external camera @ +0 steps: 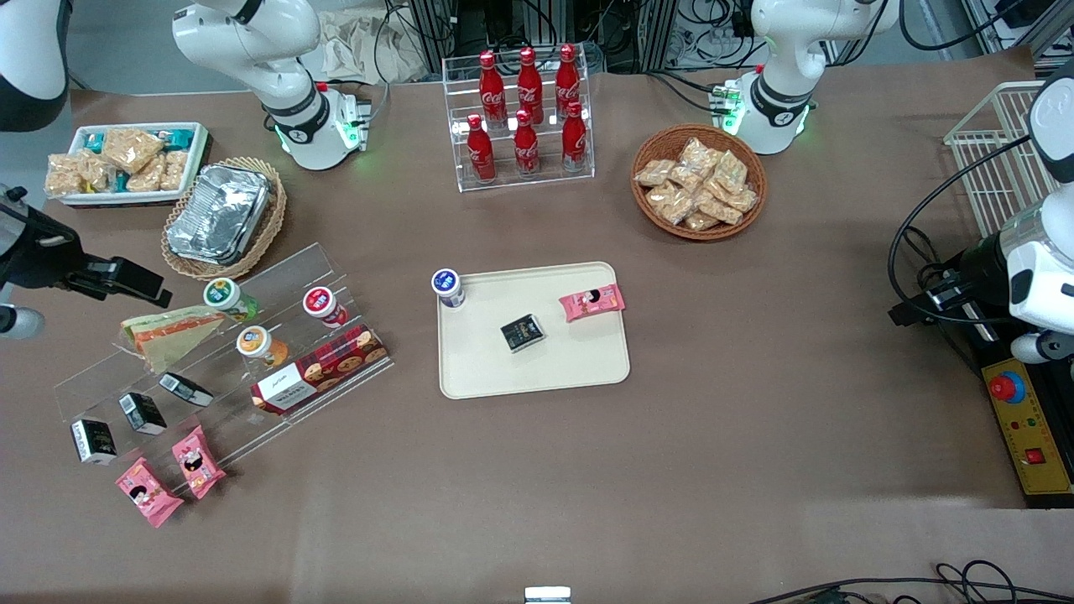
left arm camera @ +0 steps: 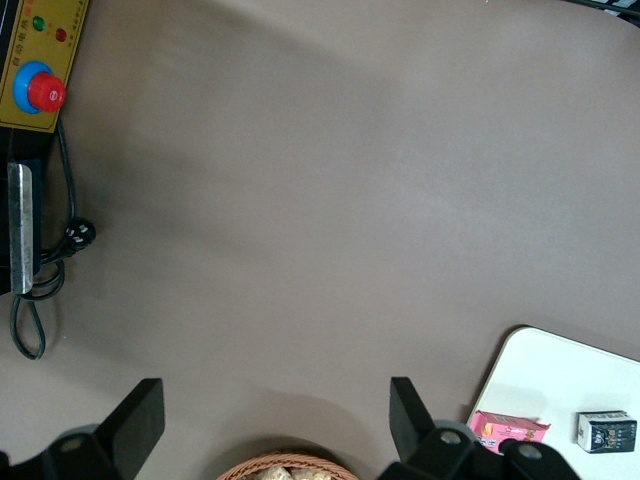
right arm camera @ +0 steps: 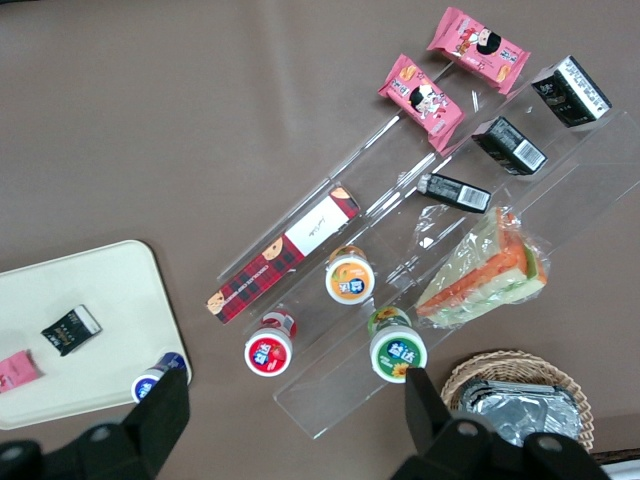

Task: Place sandwich on tray
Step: 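Move the right gripper over the acrylic rack toward the wrapped sandwich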

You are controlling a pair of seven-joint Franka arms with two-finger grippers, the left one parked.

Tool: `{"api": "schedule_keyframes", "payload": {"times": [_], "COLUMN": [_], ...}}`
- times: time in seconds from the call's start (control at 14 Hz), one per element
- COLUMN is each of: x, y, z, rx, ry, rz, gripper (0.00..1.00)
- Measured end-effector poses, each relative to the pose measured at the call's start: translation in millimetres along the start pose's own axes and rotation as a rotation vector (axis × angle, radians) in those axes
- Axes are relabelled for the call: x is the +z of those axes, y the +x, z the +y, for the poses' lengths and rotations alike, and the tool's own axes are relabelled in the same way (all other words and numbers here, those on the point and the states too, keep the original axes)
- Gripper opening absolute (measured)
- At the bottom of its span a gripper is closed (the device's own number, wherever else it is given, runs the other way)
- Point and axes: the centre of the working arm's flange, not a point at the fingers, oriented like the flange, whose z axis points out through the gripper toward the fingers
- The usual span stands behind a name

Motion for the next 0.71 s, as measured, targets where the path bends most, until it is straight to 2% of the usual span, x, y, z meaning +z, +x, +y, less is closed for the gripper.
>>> {"api": "schedule_keyframes", "payload": {"times": [0.71], "x": [5.7], "y": [6.7], "z": [9.8], "rx": [0.020], "ry": [-0.002], "rz": [-0.001], "gripper": [0.97]}}
